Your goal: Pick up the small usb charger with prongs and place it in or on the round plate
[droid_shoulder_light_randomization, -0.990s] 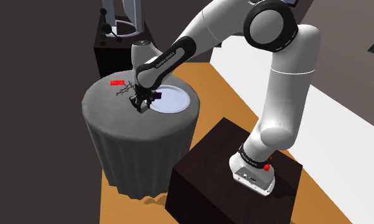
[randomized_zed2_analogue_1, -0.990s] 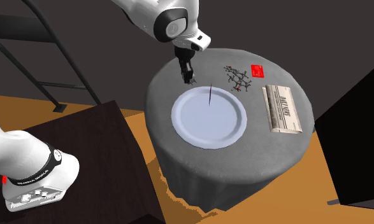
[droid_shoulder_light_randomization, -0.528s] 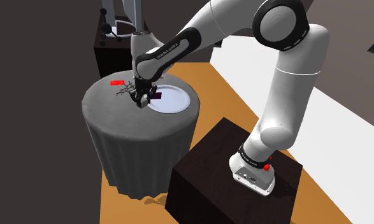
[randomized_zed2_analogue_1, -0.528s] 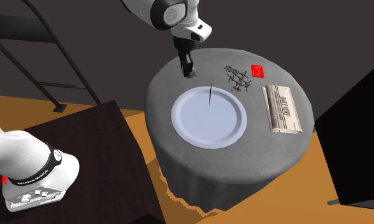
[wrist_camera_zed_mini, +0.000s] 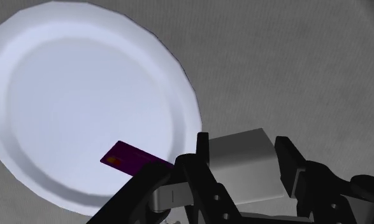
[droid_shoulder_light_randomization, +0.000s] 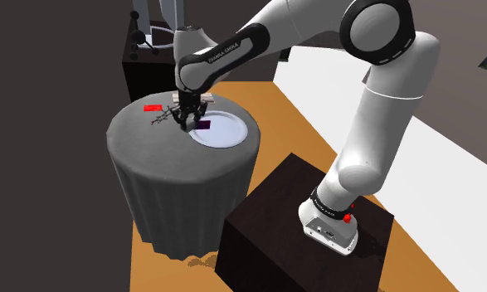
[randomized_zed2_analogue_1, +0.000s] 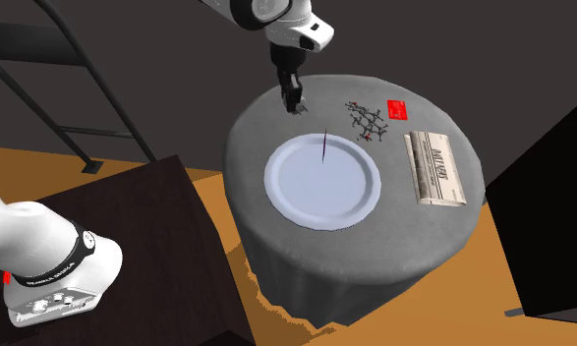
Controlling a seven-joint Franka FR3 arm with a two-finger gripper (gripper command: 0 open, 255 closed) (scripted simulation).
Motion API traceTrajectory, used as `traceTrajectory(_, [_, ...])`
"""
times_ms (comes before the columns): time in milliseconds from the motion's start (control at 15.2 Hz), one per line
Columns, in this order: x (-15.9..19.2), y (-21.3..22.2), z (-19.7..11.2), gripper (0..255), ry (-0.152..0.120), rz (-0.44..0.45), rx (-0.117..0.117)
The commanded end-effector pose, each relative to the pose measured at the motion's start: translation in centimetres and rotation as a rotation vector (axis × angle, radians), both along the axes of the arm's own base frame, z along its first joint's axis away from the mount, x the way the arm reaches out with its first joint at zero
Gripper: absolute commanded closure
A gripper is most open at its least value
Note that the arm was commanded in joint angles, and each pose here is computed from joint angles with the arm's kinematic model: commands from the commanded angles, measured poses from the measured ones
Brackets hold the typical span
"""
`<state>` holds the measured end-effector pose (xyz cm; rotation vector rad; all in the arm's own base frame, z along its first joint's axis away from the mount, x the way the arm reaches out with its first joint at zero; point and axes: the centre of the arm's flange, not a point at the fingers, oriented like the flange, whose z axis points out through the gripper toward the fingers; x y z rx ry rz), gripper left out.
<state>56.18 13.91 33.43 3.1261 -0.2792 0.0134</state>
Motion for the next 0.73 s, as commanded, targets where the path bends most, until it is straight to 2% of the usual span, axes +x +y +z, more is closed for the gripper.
traceTrajectory(0, [-0.2,-2.4,0.2,255,0.001,0.0,0.0])
traceTrajectory(660, [-0.9,-15.5,1.4,255,0.001,0.0,0.0])
